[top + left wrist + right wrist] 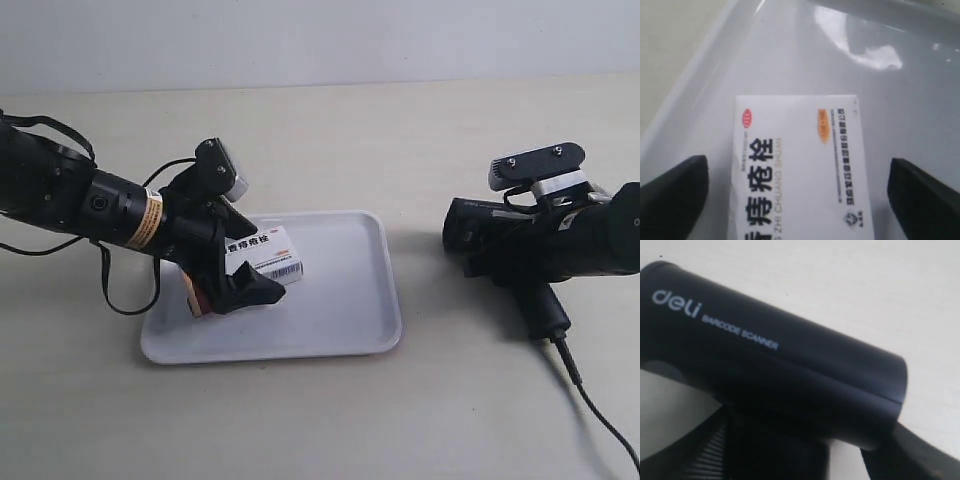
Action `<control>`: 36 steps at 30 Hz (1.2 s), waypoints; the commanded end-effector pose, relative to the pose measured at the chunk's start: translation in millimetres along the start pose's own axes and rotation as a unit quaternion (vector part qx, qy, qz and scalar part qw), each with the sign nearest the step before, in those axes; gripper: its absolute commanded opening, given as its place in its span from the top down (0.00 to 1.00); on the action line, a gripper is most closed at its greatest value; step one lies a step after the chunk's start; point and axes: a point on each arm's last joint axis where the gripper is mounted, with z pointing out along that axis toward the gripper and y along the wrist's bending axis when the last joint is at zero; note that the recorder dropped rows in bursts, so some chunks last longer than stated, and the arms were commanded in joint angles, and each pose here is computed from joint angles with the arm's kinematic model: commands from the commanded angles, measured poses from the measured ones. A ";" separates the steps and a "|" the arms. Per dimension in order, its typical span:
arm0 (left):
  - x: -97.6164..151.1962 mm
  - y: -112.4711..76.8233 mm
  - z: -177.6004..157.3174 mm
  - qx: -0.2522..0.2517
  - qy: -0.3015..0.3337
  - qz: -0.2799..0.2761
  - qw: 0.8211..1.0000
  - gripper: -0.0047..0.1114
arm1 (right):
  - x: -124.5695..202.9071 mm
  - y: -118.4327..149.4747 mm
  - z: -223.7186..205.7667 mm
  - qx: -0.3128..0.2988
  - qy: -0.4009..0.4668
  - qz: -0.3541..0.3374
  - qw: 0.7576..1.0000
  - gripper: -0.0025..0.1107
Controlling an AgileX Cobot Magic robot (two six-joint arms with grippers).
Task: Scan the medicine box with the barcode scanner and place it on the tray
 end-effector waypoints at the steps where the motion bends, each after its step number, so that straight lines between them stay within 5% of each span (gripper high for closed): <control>1: -14.6 -0.7 -9.5 -0.009 -0.033 -0.020 0.999 0.06 | -3.5 -1.5 -2.1 0.004 -0.016 0.016 1.000 0.30; 5: -38.6 -2.9 -34.0 -0.025 -0.068 -0.014 0.997 0.06 | -13.9 -1.4 -19.7 -0.001 -0.036 0.028 0.999 0.22; 13: -98.5 -28.6 -129.9 -0.083 -0.138 0.009 0.987 0.09 | -46.7 -1.9 -123.6 -0.030 -0.159 0.035 0.986 0.27; 18: -114.2 -61.2 -187.1 -0.108 -0.201 -0.025 0.973 0.50 | -46.5 -4.3 -213.2 -0.040 -0.293 0.027 0.955 0.58; 21: -100.6 -82.2 -208.0 -0.123 -0.219 -0.068 0.965 0.92 | -32.6 -6.1 -258.9 -0.042 -0.374 0.026 0.926 0.83; 22: -93.6 -87.4 -211.0 -0.134 -0.219 -0.076 0.963 0.95 | -27.2 -6.5 -267.8 -0.042 -0.391 0.027 0.919 0.88; 24: -71.1 -98.6 -215.4 -0.176 -0.213 -0.095 0.956 0.94 | -11.6 -7.4 -283.4 -0.040 -0.429 0.025 0.902 0.98; 28: -20.4 -116.1 -222.9 -0.276 -0.221 -0.187 0.917 0.95 | 18.3 -7.6 -289.0 -0.040 -0.458 0.027 0.888 0.98; 32: 25.6 -136.5 -229.1 -0.346 -0.229 -0.242 0.877 0.95 | 42.5 -5.3 -276.7 -0.050 -0.433 0.027 0.900 0.98; 36: 57.9 -158.7 -227.6 -0.360 -0.249 -0.243 0.865 0.95 | 55.6 -2.7 -265.3 -0.059 -0.394 0.021 0.917 0.98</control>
